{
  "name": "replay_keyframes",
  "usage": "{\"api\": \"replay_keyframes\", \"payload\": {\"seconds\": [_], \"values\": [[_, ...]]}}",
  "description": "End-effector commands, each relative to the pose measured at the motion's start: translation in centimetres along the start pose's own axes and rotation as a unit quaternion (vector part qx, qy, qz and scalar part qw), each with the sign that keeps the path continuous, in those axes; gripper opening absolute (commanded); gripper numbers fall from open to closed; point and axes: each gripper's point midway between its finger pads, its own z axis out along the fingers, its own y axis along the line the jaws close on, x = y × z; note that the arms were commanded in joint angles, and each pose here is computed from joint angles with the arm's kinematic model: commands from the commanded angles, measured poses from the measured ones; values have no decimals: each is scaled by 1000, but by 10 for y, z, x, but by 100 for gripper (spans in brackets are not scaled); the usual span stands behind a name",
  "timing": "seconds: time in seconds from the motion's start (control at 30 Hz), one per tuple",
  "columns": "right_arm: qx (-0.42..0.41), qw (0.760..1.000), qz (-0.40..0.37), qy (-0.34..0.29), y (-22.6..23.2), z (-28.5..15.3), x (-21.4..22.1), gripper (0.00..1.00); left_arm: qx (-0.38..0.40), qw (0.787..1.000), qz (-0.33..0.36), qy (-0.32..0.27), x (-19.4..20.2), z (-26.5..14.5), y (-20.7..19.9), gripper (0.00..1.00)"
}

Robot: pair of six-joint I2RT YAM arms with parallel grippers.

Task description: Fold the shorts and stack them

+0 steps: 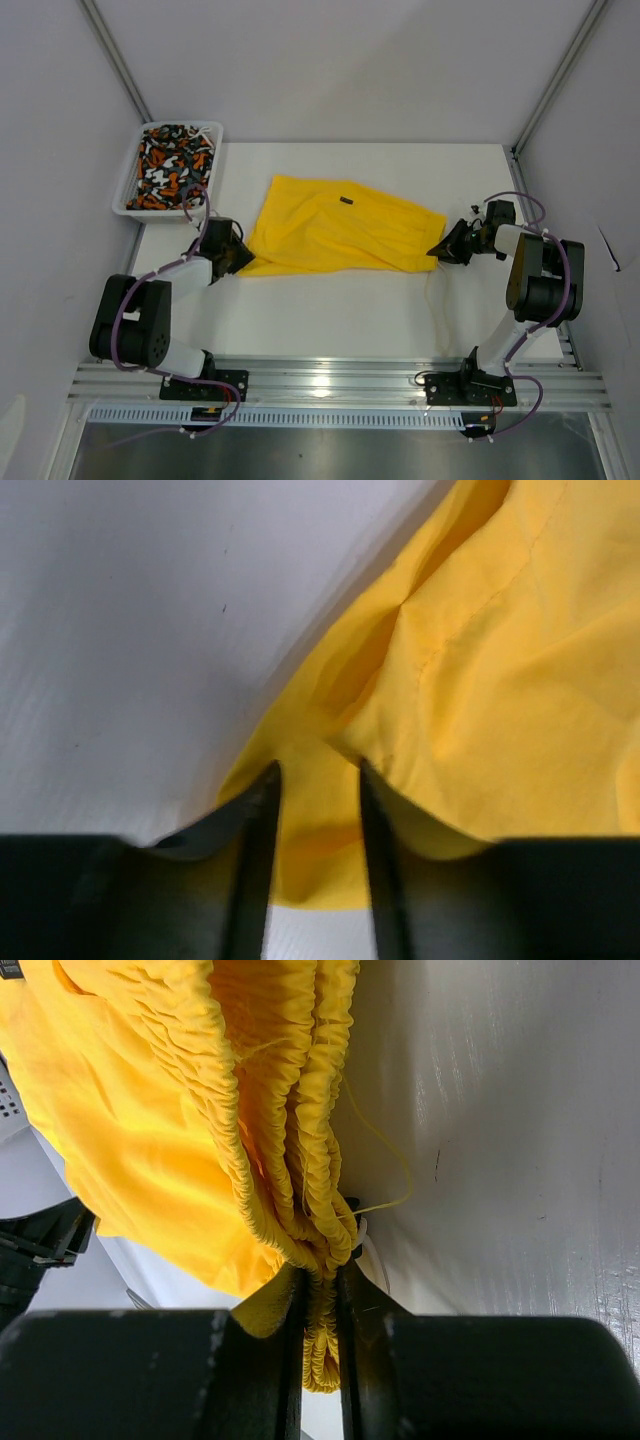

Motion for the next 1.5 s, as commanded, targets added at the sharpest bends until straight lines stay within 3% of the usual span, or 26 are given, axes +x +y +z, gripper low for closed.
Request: {"api": "replay_keyframes", "payload": {"seconds": [0.0,0.1,1.07,1.33,1.43,1.47], "values": [[10,1000,-5,-14,-4,-1,-4,14,14,999,8,-30,-24,-9,-14,45],[8,1000,-6,-14,-4,-1,-4,14,18,999,7,-35,-27,-11,-16,59],[6,1000,-4,-14,-3,-1,-5,14,64,997,1,-46,-41,2,-41,59],[5,1000,-2,-13,-3,0,-5,14,77,996,8,-38,-41,8,-48,46],[6,1000,-2,-13,-3,0,-5,13,79,996,9,-39,-40,7,-48,27],[7,1000,-2,-14,-3,0,-5,13,77,996,10,-40,-40,7,-47,8]]}}
